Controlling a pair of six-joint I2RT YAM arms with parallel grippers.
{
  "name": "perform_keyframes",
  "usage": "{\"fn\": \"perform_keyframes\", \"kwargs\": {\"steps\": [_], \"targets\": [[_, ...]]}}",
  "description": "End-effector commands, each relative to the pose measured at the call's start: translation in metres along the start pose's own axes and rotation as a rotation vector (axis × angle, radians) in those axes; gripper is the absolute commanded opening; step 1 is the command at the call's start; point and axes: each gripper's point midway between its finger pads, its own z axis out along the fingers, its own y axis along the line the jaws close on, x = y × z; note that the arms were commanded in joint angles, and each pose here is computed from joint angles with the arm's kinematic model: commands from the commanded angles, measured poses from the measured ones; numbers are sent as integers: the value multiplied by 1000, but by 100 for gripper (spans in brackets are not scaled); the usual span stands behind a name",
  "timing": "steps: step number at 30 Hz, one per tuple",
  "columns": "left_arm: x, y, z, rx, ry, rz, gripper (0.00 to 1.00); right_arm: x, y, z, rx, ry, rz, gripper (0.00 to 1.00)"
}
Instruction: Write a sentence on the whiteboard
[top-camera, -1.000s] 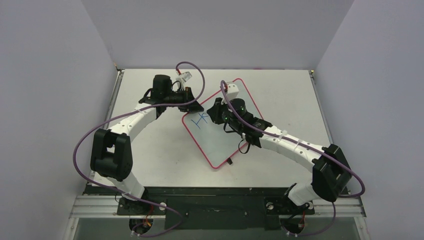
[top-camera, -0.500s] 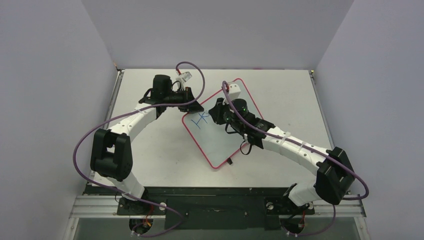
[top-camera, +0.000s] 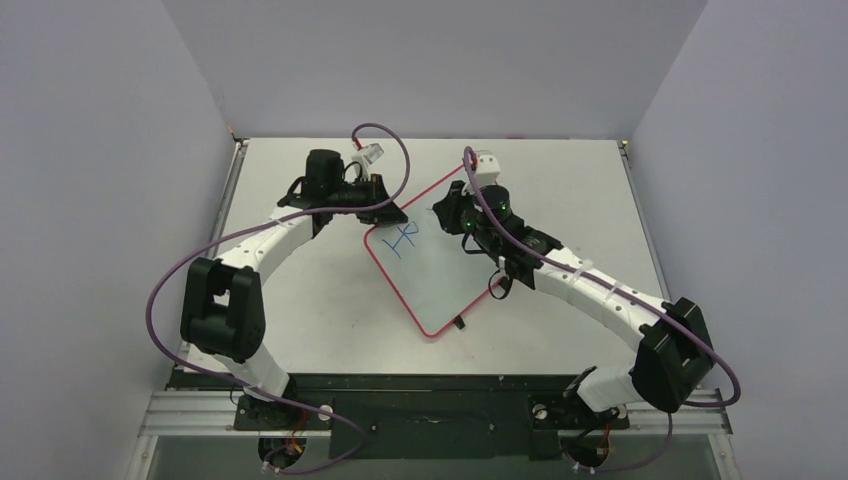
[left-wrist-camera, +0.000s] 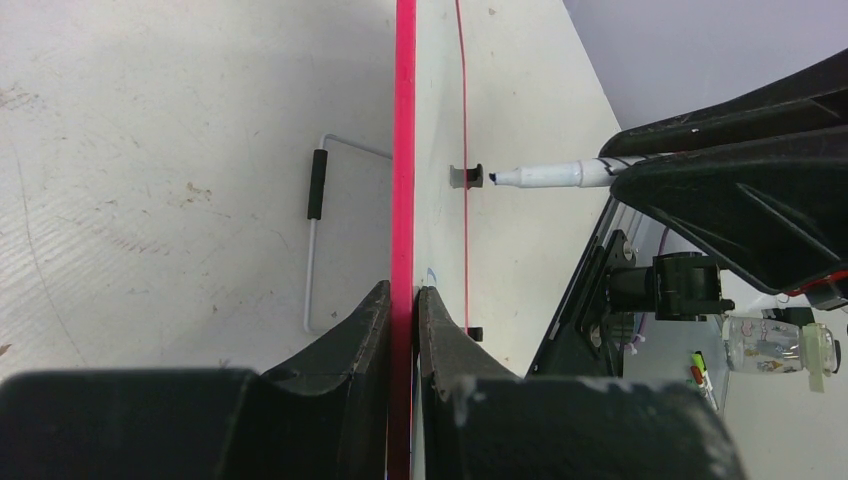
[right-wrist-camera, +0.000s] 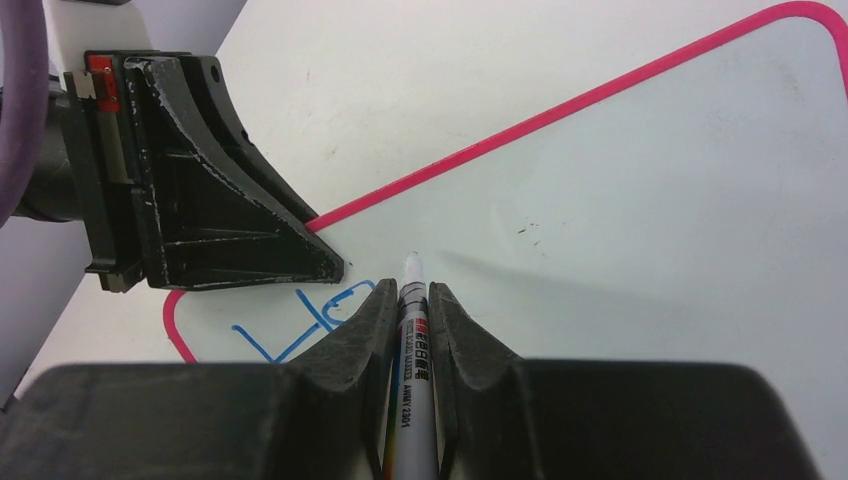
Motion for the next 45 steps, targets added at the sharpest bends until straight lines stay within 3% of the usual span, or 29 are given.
{"fn": "perform_keyframes", "kwargs": {"steps": [1,26,45], "targets": [[-17,-27,-8,42,-38,129,0,-20,11,7,-27,-42,5,0],[-17,-27,-7,43,-38,132,0,12,8,22,-28,40,4,0],[-18,-29,-8,49,-41,136,0,65,-12,-13,15,136,-5,0]]}}
